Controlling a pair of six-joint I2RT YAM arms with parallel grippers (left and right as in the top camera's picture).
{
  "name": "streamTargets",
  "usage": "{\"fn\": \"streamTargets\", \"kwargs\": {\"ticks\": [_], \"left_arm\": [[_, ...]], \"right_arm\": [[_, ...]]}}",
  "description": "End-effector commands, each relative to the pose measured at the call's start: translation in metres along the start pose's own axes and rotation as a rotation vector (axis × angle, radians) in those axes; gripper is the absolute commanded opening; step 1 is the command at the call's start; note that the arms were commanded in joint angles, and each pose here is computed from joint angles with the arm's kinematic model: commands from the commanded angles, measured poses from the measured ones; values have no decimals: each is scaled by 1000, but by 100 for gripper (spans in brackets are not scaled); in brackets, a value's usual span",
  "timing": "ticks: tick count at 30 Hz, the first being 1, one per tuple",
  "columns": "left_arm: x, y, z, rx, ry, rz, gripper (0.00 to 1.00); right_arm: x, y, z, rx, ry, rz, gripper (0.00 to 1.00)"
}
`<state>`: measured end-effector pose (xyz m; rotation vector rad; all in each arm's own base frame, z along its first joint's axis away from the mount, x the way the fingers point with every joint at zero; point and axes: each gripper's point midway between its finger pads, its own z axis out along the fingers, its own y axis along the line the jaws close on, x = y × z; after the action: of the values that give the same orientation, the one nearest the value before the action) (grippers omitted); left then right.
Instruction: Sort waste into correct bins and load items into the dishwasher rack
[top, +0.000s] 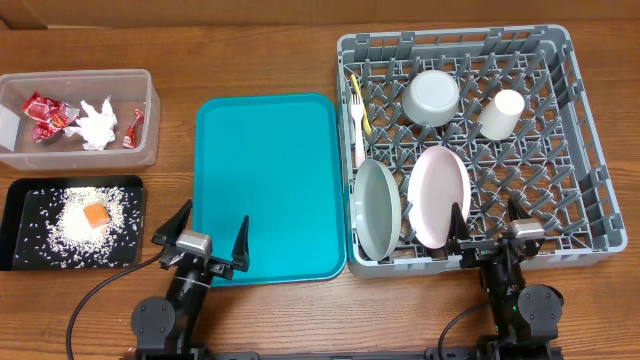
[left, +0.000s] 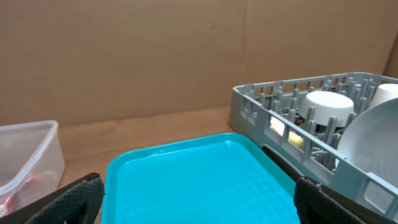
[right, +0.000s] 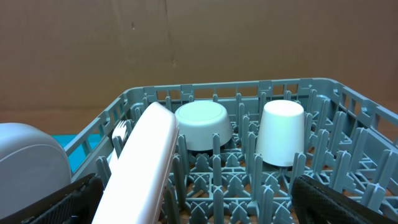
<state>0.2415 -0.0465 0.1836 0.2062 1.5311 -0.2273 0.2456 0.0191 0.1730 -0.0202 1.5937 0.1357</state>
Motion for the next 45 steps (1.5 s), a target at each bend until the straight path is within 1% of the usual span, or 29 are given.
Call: {"fn": "streamTargets", "kwargs": {"ticks": [1, 4, 45], "left_arm": [[-1, 6, -1, -39, -11, -31, 100], [25, 7, -3, -47, 93, -62, 100], [22, 7, -2, -45, 81, -56, 100]], "right_arm": [[2, 0, 0, 3, -1, -8, 100], [2, 0, 0, 3, -1, -8, 100], [3, 0, 0, 3, -1, -8, 100]]}}
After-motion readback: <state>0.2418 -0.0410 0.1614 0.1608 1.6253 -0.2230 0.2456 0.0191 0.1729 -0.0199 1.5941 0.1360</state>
